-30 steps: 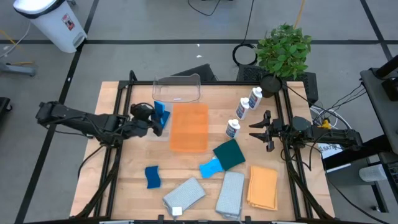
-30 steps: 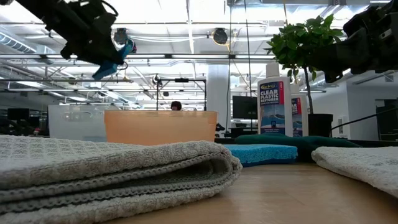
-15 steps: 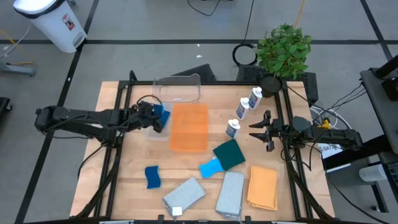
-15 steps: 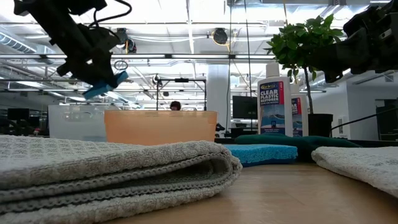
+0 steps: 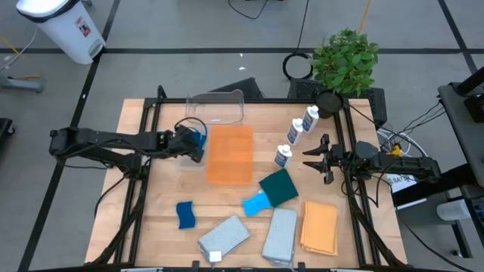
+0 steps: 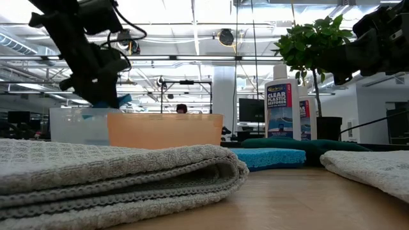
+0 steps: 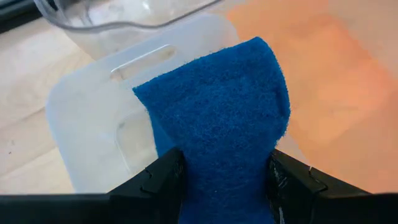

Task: Pick & Place Kitchen Items
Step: Put the sponge into the white bin

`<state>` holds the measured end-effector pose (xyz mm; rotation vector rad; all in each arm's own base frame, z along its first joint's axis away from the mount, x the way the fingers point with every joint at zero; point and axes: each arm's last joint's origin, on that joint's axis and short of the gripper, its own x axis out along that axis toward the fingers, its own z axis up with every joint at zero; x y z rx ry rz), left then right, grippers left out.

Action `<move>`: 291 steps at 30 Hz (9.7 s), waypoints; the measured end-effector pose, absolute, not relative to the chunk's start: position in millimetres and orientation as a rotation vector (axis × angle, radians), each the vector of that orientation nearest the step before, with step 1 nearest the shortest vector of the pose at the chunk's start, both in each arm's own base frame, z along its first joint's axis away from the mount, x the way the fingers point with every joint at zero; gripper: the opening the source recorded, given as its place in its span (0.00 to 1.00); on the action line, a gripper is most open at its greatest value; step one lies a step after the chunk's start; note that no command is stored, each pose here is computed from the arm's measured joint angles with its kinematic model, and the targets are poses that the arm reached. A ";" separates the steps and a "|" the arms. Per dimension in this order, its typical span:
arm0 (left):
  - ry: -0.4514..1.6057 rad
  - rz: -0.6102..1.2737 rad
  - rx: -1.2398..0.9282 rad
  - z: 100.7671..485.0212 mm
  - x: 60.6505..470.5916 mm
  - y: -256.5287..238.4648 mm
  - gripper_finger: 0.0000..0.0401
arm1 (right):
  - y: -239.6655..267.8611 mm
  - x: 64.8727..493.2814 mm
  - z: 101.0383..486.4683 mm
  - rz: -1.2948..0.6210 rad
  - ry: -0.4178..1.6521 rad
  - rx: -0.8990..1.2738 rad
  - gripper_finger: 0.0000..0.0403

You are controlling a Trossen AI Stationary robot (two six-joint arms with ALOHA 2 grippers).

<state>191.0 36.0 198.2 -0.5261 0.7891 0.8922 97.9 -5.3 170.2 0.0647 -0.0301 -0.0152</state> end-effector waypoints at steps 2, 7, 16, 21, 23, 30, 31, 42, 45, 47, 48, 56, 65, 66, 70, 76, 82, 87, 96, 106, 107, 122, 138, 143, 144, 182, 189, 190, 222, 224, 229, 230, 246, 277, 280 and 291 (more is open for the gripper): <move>0.801 0.906 -0.527 193.9 194.2 38.2 0.47 | -5.3 97.9 170.2 -0.015 -0.030 0.064 0.36; 0.815 0.926 -0.530 186.4 200.3 42.5 0.47 | -5.3 97.9 170.2 -0.015 -0.030 0.065 0.36; 0.884 0.929 -0.549 172.9 206.5 48.3 0.47 | -5.3 97.9 170.1 -0.015 -0.030 0.064 0.36; 0.913 0.942 -0.544 166.1 209.1 49.9 0.47 | -5.3 97.9 170.3 -0.015 -0.030 0.064 0.36; 0.917 0.943 -0.542 163.8 210.8 50.3 0.47 | -5.3 97.9 170.2 -0.015 -0.030 0.065 0.36; 0.917 0.936 -0.541 159.7 214.9 50.9 0.47 | -5.3 97.9 170.2 -0.015 -0.030 0.064 0.36; 0.916 0.936 -0.541 159.7 214.8 51.0 0.47 | -5.3 97.9 170.2 -0.015 -0.030 0.065 0.36; 0.936 0.949 -0.535 150.8 219.4 51.9 0.47 | -5.3 97.9 170.3 -0.016 -0.030 0.064 0.36; 0.944 0.951 -0.531 147.9 221.0 52.2 0.47 | -5.3 97.9 170.2 -0.015 -0.030 0.065 0.36; 0.943 0.957 -0.538 147.0 221.2 52.3 0.47 | -5.3 97.9 170.2 -0.016 -0.030 0.065 0.36; 0.942 0.957 -0.540 147.0 221.3 52.2 0.47 | -5.3 97.8 170.3 -0.015 -0.031 0.064 0.36; 0.944 0.951 -0.549 147.0 221.4 52.0 0.53 | -5.3 97.9 170.3 -0.016 -0.031 0.064 0.36; 0.960 0.925 -0.557 146.8 221.4 51.3 0.79 | -5.3 97.9 170.3 -0.015 -0.031 0.065 0.36; 0.961 0.925 -0.557 146.7 221.3 51.3 0.81 | -5.3 97.9 170.3 -0.016 -0.031 0.065 0.36; 0.968 0.919 -0.552 149.5 222.7 51.5 0.86 | -5.3 97.9 170.3 -0.015 -0.031 0.065 0.36; 1.006 0.918 -0.528 163.2 227.6 52.4 0.85 | -5.3 97.9 170.3 -0.015 -0.030 0.064 0.36; 1.047 0.906 -0.491 182.6 233.8 53.6 0.80 | -5.3 97.9 170.2 -0.015 -0.030 0.065 0.36; 1.061 0.885 -0.485 199.1 239.6 52.4 0.76 | -5.3 97.9 170.3 -0.015 -0.031 0.065 0.36; 1.050 0.791 -0.462 226.6 252.7 28.8 0.75 | -5.3 97.9 170.3 -0.015 -0.031 0.064 0.36; 1.085 0.508 -0.510 245.3 260.5 -30.6 0.73 | -5.3 97.9 170.2 -0.015 -0.030 0.064 0.36; 1.099 0.473 -0.522 245.5 259.8 -37.5 0.73 | -5.3 97.9 170.3 -0.015 -0.030 0.065 0.36; 1.301 0.107 -0.596 245.4 229.8 -128.3 0.73 | -5.3 97.9 170.2 -0.015 -0.030 0.064 0.36; 1.419 -0.086 -0.113 187.5 189.9 -172.3 0.73 | -5.3 97.9 170.2 -0.015 -0.030 0.064 0.36; 1.454 -0.093 -0.050 174.6 190.7 -174.8 0.73 | -5.3 97.9 170.3 -0.016 -0.030 0.065 0.36; 1.460 -0.099 -0.034 172.5 191.1 -175.3 0.73 | -5.3 97.9 170.2 -0.016 -0.030 0.065 0.36; 1.383 0.238 -0.501 165.5 264.6 -124.3 0.73 | -5.3 97.9 170.2 -0.015 -0.030 0.064 0.36; 1.389 0.038 -0.344 180.7 274.7 -122.5 0.73 | -5.3 97.9 170.3 -0.015 -0.031 0.065 0.36; 1.390 0.003 -0.296 180.6 274.1 -123.0 0.73 | -5.3 97.9 170.2 -0.015 -0.030 0.064 0.36; 1.412 -0.276 0.300 154.5 269.5 -136.8 0.73 | -5.3 97.9 170.2 -0.016 -0.030 0.065 0.36; 1.419 -0.274 0.301 154.3 269.2 -135.9 0.73 | -5.3 97.9 170.2 -0.015 -0.030 0.065 0.36; 1.425 -0.224 0.227 154.3 269.6 -136.1 0.73 | -5.3 97.9 170.2 -0.015 -0.030 0.065 0.36; 1.422 -0.215 0.209 154.4 270.0 -136.4 0.73 | -5.3 97.9 170.2 -0.015 -0.030 0.064 0.36; 1.381 -0.112 0.206 154.5 272.3 -135.8 0.73 | -5.3 97.9 170.3 -0.015 -0.030 0.064 0.36; 1.423 -0.118 0.264 137.3 277.9 -132.9 0.80 | -5.3 97.9 170.1 -0.015 -0.030 0.065 0.36; 1.421 -0.122 0.267 137.1 278.3 -132.7 0.78 | -5.3 97.9 170.1 -0.015 -0.030 0.065 0.36; 1.399 -0.209 0.361 136.8 282.5 -128.4 0.78 | -5.3 97.9 170.3 -0.015 -0.030 0.065 0.36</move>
